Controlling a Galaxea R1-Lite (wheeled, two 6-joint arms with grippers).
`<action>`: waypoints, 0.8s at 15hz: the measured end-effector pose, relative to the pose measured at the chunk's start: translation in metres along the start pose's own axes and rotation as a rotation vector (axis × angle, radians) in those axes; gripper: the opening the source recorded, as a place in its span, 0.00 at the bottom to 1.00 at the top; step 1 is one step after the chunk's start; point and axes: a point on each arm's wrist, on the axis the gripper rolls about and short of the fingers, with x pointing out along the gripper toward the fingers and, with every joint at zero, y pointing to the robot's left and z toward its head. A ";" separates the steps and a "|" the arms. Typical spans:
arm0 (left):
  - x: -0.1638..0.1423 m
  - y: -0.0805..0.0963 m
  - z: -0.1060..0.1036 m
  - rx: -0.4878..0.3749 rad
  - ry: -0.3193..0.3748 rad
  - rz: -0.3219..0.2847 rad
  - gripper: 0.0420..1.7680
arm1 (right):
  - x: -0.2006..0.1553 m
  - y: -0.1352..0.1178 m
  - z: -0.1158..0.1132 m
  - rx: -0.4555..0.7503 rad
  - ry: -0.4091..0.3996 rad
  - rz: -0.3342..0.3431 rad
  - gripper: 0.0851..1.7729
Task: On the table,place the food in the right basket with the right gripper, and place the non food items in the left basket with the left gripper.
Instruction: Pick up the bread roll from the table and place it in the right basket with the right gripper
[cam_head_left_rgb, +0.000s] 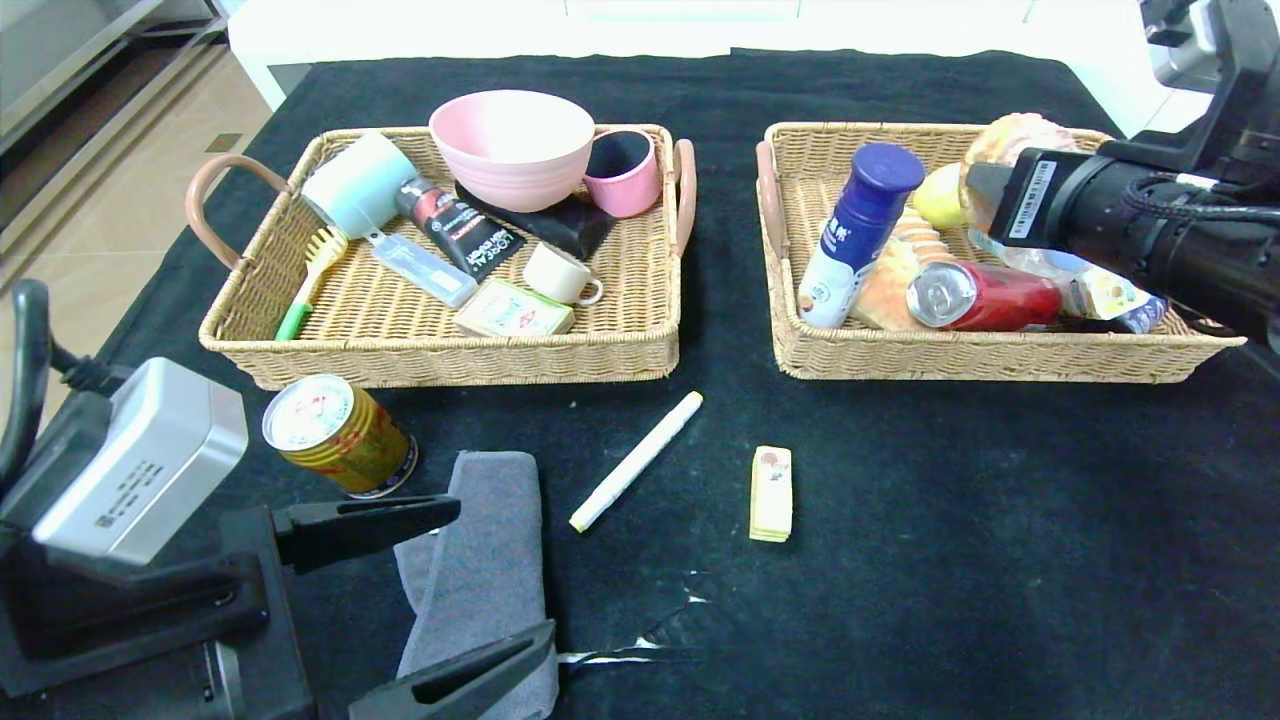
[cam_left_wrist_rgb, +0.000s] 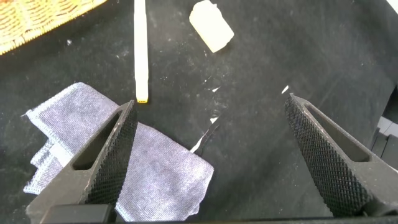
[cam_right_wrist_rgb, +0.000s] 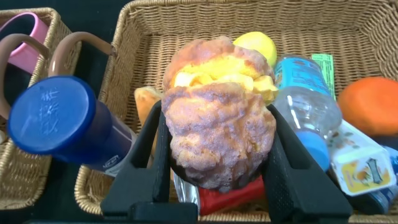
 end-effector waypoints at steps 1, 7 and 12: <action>0.000 0.000 0.000 0.001 -0.003 0.000 0.97 | 0.003 0.001 0.000 -0.001 -0.002 -0.002 0.47; -0.002 0.000 0.001 0.004 -0.012 0.000 0.97 | 0.018 0.004 -0.003 -0.005 -0.001 -0.010 0.47; -0.002 0.000 0.001 0.008 -0.011 0.001 0.97 | 0.020 0.004 -0.003 -0.012 -0.001 -0.011 0.68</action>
